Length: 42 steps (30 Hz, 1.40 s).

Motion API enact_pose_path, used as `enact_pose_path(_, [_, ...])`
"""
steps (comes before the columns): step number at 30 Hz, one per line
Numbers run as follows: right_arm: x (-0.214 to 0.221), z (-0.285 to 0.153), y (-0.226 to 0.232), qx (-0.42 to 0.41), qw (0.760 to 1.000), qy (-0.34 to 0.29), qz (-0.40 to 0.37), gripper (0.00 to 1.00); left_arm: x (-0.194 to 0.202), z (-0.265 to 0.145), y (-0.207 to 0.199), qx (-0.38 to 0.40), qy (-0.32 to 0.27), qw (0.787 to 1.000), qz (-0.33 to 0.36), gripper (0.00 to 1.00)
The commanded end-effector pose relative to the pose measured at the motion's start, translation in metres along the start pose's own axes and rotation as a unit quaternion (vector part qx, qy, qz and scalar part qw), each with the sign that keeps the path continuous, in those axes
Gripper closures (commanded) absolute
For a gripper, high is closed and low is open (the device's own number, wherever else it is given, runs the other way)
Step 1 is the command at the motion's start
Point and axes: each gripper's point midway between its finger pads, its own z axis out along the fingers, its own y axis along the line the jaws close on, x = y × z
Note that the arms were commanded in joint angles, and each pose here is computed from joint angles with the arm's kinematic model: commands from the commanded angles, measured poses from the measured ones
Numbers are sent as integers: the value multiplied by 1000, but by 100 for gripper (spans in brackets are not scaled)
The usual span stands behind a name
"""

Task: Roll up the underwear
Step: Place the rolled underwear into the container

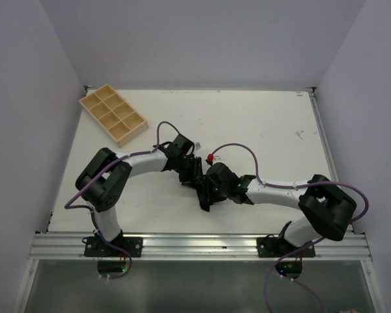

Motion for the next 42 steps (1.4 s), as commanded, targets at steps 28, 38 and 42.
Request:
enact_pose_path(28, [-83,-47,21,60,990,-28,-123,93,-239,-199,108,-190,-296,934,-68,40])
enact_pose_path(38, [-226,-40,71,18,984,-98,-147,94,-247,-277,242,-279,-339,881,-176,44])
enact_pose_path(42, [-261,-35,93,-29,979,-128,-158,94,-237,-277,265,-312,-324,873,-190,45])
